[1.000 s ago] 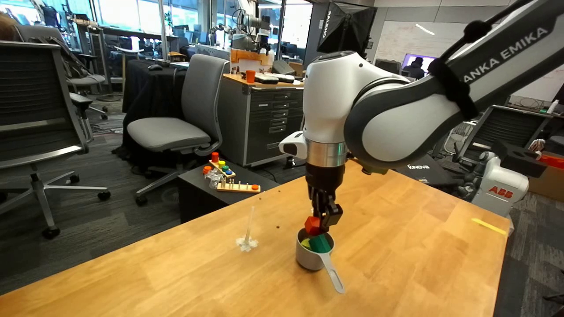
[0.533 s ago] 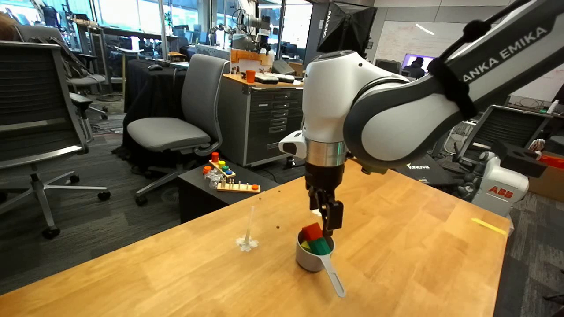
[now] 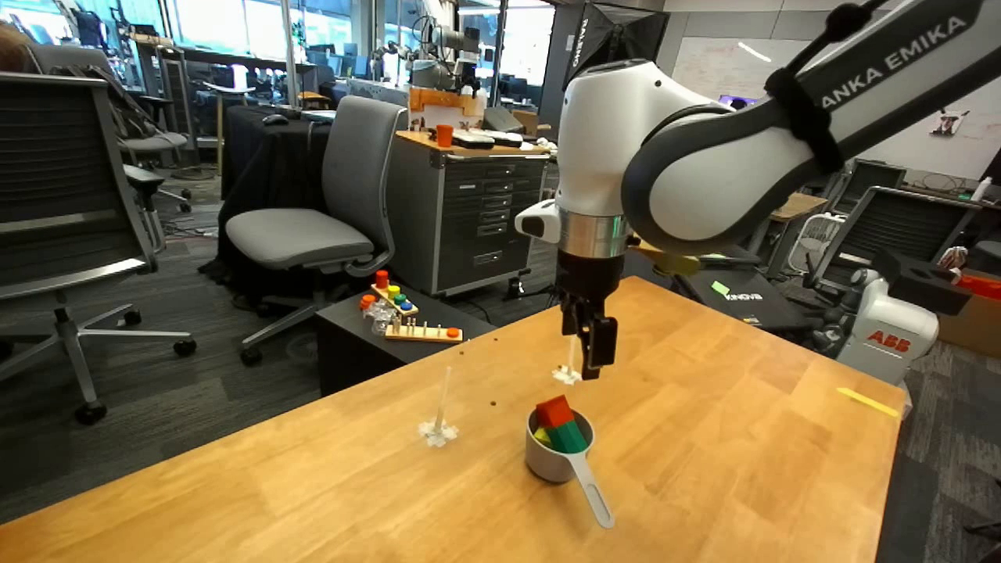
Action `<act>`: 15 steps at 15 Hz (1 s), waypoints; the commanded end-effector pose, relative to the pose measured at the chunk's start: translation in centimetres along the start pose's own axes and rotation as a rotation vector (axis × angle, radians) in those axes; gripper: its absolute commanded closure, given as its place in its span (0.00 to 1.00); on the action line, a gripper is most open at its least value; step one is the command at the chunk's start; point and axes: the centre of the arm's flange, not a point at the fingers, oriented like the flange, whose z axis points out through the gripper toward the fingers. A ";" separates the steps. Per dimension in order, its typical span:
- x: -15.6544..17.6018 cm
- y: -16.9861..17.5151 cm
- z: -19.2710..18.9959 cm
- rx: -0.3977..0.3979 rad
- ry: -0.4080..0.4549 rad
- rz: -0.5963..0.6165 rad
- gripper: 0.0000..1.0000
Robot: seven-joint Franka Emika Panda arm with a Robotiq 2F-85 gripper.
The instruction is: Take the yellow, green and orange blocks one at a time from the table and put them in the gray pot
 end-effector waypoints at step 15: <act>-9.8 8.1 -9.0 -0.021 0.059 0.235 0.00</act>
